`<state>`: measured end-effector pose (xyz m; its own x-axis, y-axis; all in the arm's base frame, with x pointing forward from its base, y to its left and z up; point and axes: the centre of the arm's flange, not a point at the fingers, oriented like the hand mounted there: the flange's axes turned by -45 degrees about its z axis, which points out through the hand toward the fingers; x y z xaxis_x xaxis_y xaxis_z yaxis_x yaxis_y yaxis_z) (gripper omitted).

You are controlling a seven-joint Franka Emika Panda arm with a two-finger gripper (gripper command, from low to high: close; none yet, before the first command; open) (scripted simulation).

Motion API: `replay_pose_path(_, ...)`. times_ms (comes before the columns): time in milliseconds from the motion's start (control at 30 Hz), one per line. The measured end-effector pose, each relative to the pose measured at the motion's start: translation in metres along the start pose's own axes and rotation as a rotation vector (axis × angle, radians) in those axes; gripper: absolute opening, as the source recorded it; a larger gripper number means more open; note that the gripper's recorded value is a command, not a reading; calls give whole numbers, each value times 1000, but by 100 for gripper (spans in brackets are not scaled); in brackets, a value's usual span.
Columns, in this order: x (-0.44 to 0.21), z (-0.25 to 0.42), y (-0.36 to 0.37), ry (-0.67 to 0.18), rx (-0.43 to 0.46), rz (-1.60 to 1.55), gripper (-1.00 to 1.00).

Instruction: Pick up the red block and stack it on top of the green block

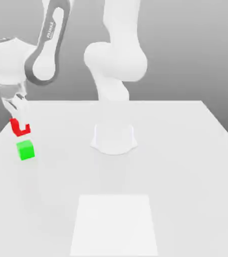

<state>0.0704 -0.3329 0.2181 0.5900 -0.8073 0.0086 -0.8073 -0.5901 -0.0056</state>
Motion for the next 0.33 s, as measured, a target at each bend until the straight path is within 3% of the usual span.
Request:
replay_pose_path(233,-1,32,-2,-5,-2,-8,-100)
replay_pose_path(267,-2,36,-3,-7,-3,-9,100)
replay_pose_path(333,-2,36,-3,-7,-3,-12,100)
